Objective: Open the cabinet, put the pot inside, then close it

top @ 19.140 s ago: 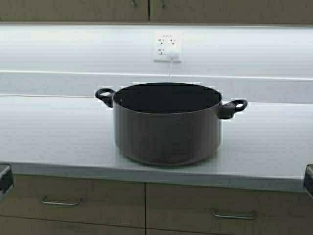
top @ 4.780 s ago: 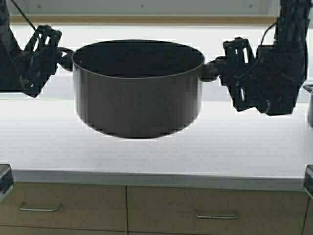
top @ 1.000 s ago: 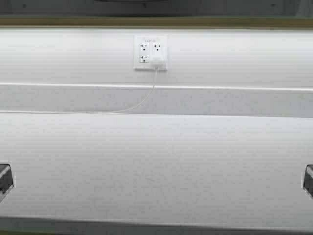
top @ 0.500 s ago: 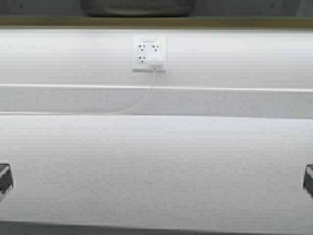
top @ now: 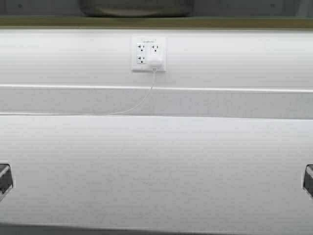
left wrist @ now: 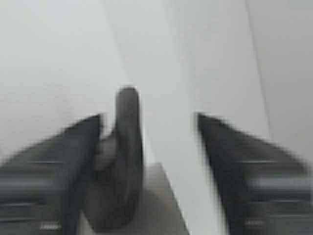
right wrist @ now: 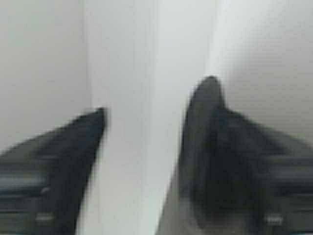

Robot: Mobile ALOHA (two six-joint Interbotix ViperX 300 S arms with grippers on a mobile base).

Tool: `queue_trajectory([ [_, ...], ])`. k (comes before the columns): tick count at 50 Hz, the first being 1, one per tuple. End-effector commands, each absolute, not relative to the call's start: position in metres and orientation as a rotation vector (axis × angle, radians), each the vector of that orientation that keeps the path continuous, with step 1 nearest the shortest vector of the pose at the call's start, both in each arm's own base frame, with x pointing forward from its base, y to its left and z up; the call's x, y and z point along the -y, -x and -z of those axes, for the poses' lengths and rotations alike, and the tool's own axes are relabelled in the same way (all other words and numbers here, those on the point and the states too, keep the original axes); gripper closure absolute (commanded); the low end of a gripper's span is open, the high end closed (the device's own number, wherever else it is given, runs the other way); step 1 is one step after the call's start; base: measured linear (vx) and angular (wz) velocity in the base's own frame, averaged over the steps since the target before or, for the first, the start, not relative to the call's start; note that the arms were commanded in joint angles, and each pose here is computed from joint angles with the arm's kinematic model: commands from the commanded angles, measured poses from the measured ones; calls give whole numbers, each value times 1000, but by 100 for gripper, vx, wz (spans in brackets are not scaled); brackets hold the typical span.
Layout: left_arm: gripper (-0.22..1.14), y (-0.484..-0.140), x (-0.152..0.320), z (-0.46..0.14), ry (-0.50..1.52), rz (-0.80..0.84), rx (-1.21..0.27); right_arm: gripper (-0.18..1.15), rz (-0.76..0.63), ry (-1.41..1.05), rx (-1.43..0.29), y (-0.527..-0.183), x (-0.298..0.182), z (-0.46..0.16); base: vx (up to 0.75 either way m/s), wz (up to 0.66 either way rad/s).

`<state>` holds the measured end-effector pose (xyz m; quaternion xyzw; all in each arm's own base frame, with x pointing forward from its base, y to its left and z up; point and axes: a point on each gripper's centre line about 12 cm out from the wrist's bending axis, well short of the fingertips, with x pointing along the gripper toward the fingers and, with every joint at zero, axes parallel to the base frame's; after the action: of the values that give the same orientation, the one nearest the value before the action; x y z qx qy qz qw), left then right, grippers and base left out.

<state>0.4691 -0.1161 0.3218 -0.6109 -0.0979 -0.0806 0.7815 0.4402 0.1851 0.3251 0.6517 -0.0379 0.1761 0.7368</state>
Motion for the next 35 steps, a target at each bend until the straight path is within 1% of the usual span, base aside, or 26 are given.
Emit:
queue_trajectory([
  [1, -10, -459, 125, -344, 1339, 227, 240, -5, -430, -1440, 90, -429, -196, -337, 0, 0],
  [11, -10, -449, 103, -345, 1332, 193, 271, -5, -414, -1434, 89, -422, -186, -335, 0, 0],
  [19, -10, -429, 88, -345, 1324, 179, 304, -5, -417, -1423, 100, -410, -179, -339, 0, 0],
  [25, -10, -410, 79, -347, 1320, 174, 326, -5, -423, -1416, 121, -397, -172, -340, 0, 0],
  [31, -9, -394, 75, -342, 1300, 168, 316, -4, -428, -1401, 124, -381, -164, -338, -1, 0],
  [35, -4, -386, 72, -335, 1279, 154, 300, 1, -427, -1383, 105, -368, -160, -332, -2, 0],
])
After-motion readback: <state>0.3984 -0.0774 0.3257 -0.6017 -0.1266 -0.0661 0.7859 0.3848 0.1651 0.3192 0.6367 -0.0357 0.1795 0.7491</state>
